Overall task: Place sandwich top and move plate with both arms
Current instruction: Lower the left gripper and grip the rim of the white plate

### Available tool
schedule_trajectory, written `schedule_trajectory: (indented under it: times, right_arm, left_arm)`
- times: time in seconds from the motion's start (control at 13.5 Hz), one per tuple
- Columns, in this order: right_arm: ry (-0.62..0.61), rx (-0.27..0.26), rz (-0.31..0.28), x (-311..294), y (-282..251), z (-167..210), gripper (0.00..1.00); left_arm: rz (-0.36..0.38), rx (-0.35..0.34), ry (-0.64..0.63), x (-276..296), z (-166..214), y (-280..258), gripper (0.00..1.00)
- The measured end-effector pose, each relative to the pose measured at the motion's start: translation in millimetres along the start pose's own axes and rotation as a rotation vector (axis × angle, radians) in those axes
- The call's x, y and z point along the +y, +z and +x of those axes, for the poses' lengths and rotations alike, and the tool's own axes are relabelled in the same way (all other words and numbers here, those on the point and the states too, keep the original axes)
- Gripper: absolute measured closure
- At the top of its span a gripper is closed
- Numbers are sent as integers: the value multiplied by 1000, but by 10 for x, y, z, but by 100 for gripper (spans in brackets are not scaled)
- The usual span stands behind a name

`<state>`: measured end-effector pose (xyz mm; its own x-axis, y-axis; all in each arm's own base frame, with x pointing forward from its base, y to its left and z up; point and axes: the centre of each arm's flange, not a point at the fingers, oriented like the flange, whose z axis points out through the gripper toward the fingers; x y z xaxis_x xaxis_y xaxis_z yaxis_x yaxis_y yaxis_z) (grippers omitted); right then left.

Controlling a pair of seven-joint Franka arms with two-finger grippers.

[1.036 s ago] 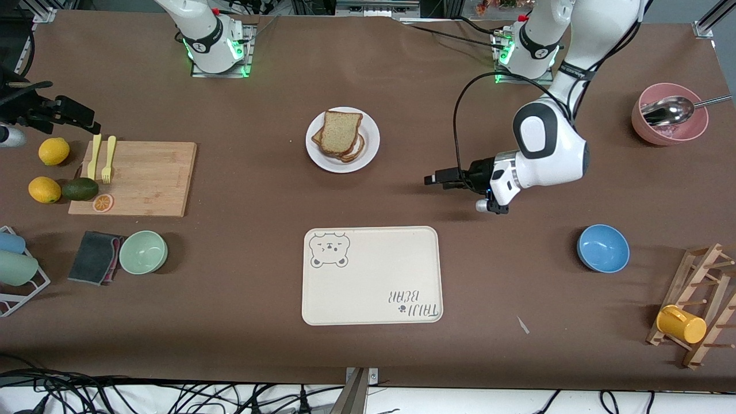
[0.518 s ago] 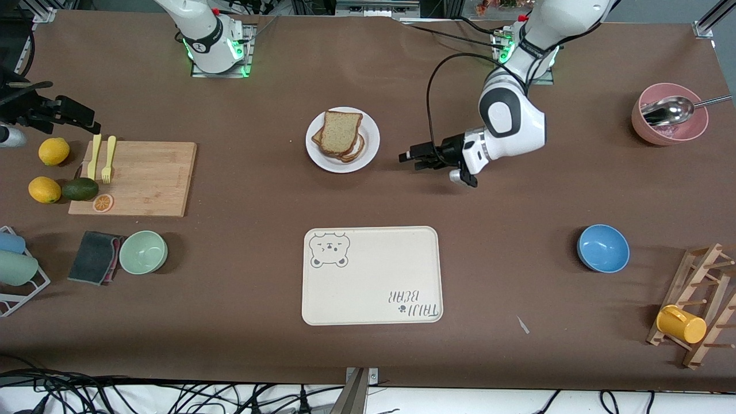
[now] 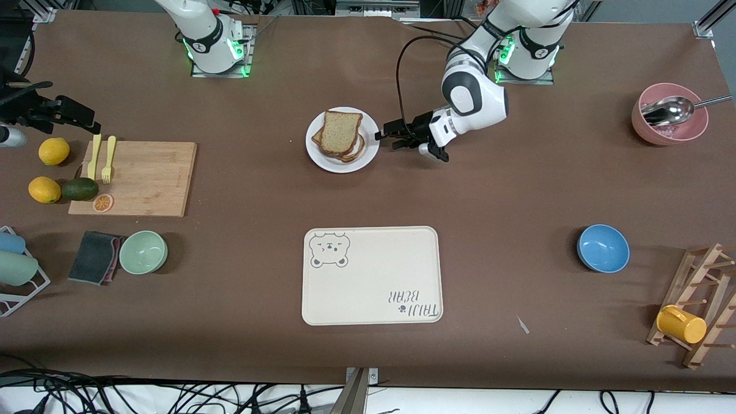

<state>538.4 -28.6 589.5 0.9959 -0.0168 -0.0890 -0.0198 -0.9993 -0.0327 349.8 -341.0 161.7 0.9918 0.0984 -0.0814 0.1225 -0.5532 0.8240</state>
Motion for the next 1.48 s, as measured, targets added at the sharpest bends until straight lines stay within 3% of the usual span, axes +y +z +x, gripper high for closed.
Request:
schedule_trajectory:
  times: [0.37,0.52,0.59,0.74,1.11,1.26,1.33,1.48]
  right_arm:
    - [0,-1,0,-2,0,-1,0]
    - [-1,-1,0,-4,1,-1,0]
    - [-1,-1,0,-3,1,-1,0]
    - [-1,-2,0,-4,1,-2,0]
    - [-1,-2,0,-4,2,-2,0]
    - [-1,-3,0,-4,2,-3,0]
    - [-1,-3,0,-4,3,-3,0]
    - [-1,-3,0,-4,3,-3,0]
  left_arm:
    - [-11,22,11,-176,-283,241,4]
    - [-12,15,15,-164,-311,276,19]
    - [-13,15,17,-157,-311,282,20]
    - [-14,12,14,-156,-328,302,37]
    - [-14,-6,4,-151,-461,409,40]
    - [-14,-7,0,-161,-454,426,56]
    - [-14,-6,-2,-171,-449,433,56]
    - [-12,-7,-2,-199,-444,449,75]
